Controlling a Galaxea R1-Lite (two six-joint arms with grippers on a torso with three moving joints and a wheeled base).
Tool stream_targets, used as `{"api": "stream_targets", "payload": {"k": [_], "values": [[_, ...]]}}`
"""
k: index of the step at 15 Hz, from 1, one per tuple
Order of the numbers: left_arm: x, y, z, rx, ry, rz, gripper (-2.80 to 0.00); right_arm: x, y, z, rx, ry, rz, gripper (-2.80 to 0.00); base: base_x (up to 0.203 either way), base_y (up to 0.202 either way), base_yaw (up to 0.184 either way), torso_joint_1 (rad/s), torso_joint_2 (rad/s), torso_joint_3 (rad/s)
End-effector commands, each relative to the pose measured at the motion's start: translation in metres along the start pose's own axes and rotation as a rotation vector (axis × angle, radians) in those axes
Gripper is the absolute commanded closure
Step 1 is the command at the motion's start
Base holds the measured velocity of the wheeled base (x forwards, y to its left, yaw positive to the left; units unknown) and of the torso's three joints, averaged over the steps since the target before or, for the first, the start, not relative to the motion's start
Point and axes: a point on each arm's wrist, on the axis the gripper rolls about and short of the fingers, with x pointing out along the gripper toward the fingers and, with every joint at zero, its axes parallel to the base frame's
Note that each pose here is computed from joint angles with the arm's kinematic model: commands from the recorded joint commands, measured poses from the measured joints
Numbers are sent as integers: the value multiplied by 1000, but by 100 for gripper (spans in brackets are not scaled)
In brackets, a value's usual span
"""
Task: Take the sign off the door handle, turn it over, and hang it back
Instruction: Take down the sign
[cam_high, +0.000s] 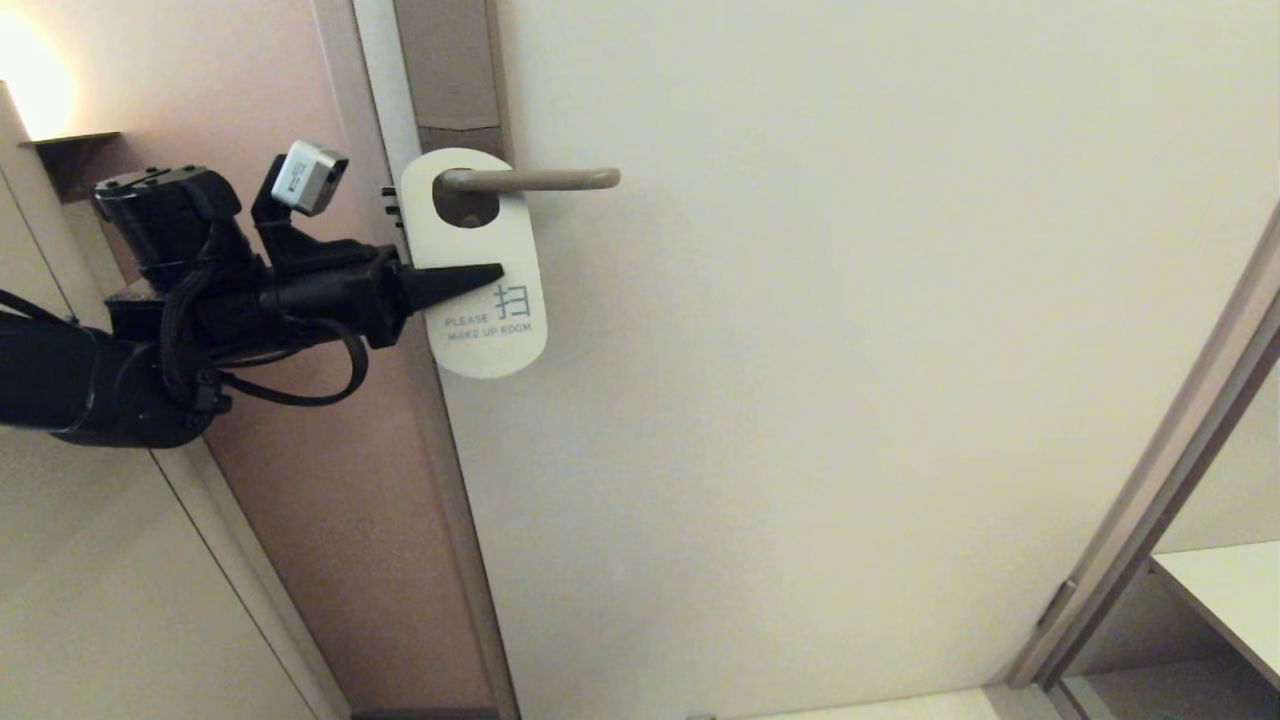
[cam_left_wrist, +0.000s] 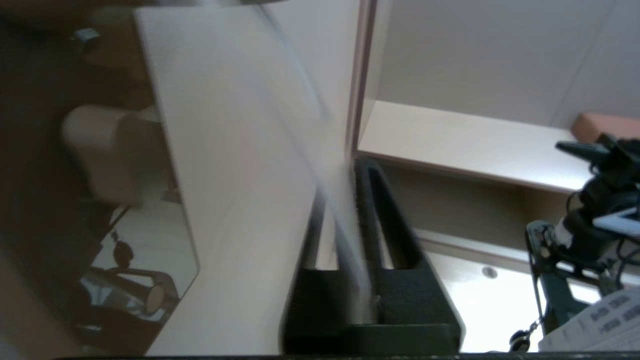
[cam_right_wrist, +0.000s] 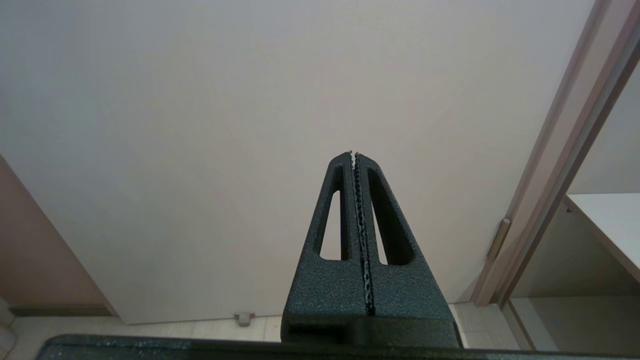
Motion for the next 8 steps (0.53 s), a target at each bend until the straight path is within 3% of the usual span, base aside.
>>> {"api": "stream_targets", "payload": {"k": [1,8], "values": [[-1,-5,3,10,-2,-10,0,0,0,0,1,0,-1,0,0,0,0,0,0,0],[-7,-20,9,24,-9,3,0,0,0,0,1,0,0,0,0,0,0,0,0,0]]}}
